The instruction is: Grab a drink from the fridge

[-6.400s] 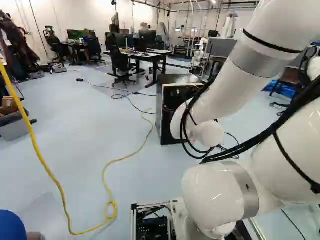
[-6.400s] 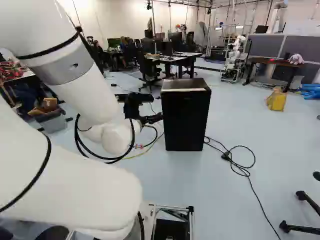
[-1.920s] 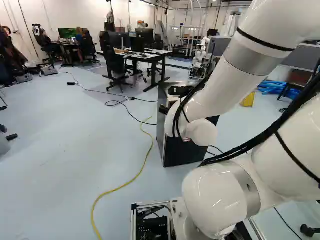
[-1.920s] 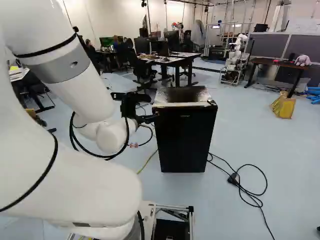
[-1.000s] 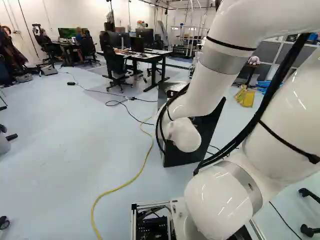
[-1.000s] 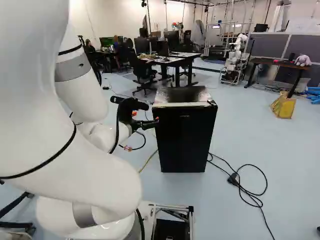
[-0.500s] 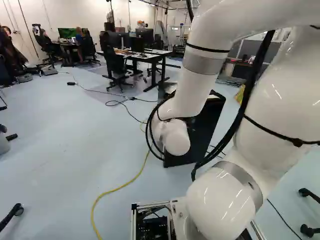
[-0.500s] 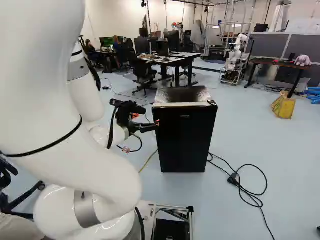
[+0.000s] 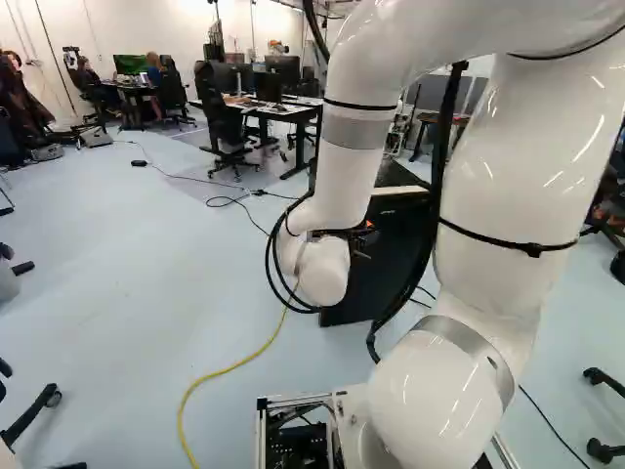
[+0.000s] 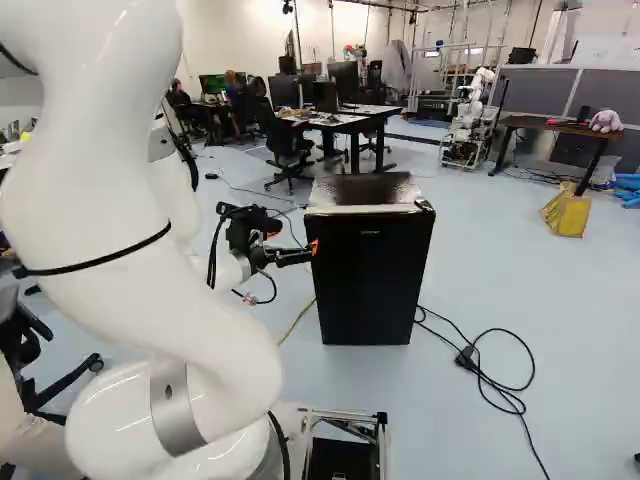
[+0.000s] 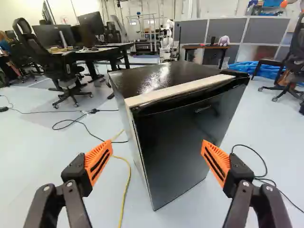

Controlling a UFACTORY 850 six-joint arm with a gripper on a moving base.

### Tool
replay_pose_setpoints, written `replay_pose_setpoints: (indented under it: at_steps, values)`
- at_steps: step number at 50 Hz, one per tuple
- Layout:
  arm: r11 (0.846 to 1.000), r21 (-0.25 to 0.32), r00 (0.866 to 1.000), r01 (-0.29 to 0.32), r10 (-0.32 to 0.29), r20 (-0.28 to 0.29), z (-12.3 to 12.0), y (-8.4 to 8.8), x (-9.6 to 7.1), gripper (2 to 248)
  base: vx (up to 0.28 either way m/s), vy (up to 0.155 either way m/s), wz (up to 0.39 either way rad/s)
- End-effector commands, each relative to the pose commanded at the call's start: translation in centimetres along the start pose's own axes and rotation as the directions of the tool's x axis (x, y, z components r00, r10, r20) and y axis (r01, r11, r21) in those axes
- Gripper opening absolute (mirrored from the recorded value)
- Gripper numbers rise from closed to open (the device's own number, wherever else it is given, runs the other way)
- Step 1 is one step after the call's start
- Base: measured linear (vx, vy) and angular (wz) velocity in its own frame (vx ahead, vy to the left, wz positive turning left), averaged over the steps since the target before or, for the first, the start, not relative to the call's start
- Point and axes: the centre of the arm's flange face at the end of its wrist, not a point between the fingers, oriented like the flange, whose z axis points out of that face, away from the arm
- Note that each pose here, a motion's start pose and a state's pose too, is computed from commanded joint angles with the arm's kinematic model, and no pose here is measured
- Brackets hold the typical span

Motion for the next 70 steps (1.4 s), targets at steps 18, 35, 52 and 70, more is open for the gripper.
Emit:
replay_pose_setpoints:
  at_steps: [18, 35, 52, 70]
  values:
    - [0.998, -0.051, 0.999, 0.024, -0.025, -0.019, 1.1, -2.6, -1.7, 247, 0.0, 0.0, 0.0]
    - [0.998, -0.056, 1.0, 0.013, -0.014, -0.027, 2.0, -5.4, -2.2, 247, 0.0, 0.0, 0.0]
    - [0.996, -0.083, 0.999, -0.025, 0.022, -0.044, 3.7, -8.3, -2.2, 247, 0.0, 0.0, 0.0]
    - [0.984, -0.158, 0.995, -0.083, 0.073, -0.067, 6.4, -10.3, -1.9, 247, 0.0, 0.0, 0.0]
